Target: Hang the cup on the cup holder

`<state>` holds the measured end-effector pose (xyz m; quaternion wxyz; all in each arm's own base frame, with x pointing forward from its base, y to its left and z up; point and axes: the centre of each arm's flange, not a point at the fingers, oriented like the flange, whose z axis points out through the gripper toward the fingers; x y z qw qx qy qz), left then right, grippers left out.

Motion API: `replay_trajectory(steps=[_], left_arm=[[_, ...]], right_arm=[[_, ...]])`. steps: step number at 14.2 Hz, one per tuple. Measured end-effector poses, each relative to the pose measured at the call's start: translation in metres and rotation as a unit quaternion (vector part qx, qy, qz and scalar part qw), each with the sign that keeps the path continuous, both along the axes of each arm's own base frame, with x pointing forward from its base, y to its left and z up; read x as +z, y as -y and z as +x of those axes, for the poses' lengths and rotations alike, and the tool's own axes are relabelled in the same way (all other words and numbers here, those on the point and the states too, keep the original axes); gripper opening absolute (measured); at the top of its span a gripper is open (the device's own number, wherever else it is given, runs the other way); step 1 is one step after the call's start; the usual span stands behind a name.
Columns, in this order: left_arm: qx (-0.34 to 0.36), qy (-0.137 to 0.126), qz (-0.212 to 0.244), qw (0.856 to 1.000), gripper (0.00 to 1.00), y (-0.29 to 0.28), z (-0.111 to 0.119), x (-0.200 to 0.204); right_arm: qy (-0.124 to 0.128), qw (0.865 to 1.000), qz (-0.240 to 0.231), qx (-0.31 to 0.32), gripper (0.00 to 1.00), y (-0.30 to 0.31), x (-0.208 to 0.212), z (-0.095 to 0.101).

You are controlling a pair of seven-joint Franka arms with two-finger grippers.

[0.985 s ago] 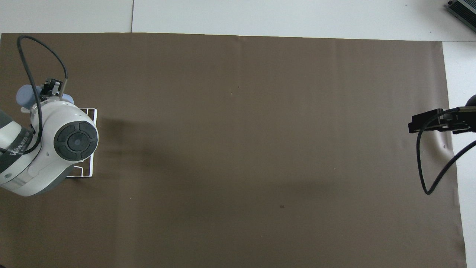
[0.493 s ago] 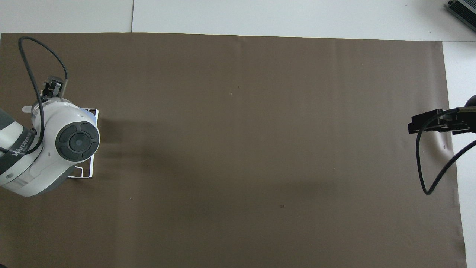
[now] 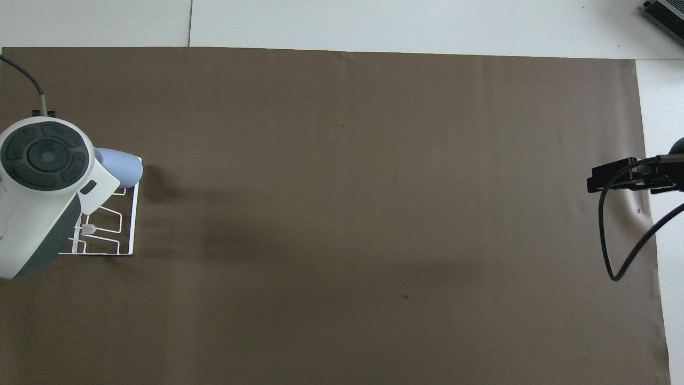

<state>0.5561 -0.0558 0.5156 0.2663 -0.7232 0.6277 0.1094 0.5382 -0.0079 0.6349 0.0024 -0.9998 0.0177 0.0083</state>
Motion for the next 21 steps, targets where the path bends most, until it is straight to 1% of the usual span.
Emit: replay_trajectory(steps=[2, 4, 6, 8, 9, 10, 11, 12, 13, 14, 15, 16, 19, 21], left_arm=[[0.032, 0.006, -0.048, 0.998, 1.0, 0.002, -0.012, 0.025], [0.087, 0.017, -0.085, 0.992, 1.0, 0.001, -0.026, 0.048], [0.152, 0.022, -0.121, 0.981, 1.0, 0.002, -0.035, 0.07], [0.214, 0.027, -0.153, 0.964, 1.0, 0.002, -0.041, 0.087], [0.253, 0.022, -0.174, 0.952, 1.0, 0.001, -0.044, 0.091], [0.304, 0.017, -0.197, 0.932, 1.0, -0.003, -0.048, 0.092], [0.368, 0.014, -0.222, 0.903, 1.0, -0.007, -0.051, 0.093], [0.415, 0.019, -0.235, 0.879, 1.0, -0.011, -0.052, 0.096], [0.453, 0.03, -0.242, 0.857, 1.0, -0.012, -0.052, 0.102], [0.48, 0.043, -0.248, 0.84, 1.0, -0.01, -0.052, 0.11], [0.497, 0.055, -0.256, 0.827, 1.0, -0.009, -0.052, 0.119], [0.507, 0.061, -0.265, 0.818, 1.0, -0.008, -0.051, 0.129], [0.527, 0.068, -0.277, 0.801, 1.0, -0.006, -0.046, 0.149], [0.533, 0.066, -0.278, 0.797, 1.0, -0.007, -0.038, 0.156]], right_arm=[[0.001, 1.0, -0.014, 0.001, 1.0, 0.003, 0.002, -0.001], [0.004, 1.0, -0.018, 0.009, 1.0, 0.006, 0.004, -0.002], [0.005, 1.0, -0.018, 0.005, 1.0, 0.012, 0.006, -0.003], [0.005, 1.0, -0.017, 0.0, 1.0, 0.015, 0.006, -0.004], [0.005, 1.0, -0.017, -0.001, 1.0, 0.015, 0.006, -0.004], [0.005, 1.0, -0.017, -0.001, 1.0, 0.015, 0.006, -0.004], [0.004, 1.0, -0.017, -0.001, 1.0, 0.014, 0.006, -0.004], [0.004, 1.0, -0.017, -0.001, 1.0, 0.014, 0.006, -0.004], [0.003, 1.0, -0.017, -0.001, 1.0, 0.013, 0.005, -0.004], [0.002, 1.0, -0.016, 0.0, 1.0, 0.012, 0.004, -0.005], [0.001, 1.0, -0.016, 0.0, 1.0, 0.011, 0.003, -0.006], [0.0, 1.0, -0.016, -0.001, 1.0, 0.01, 0.003, -0.007], [0.0, 1.0, -0.016, -0.001, 1.0, 0.01, 0.003, -0.008], [-0.001, 1.0, -0.016, -0.001, 1.0, 0.01, 0.002, -0.008]])
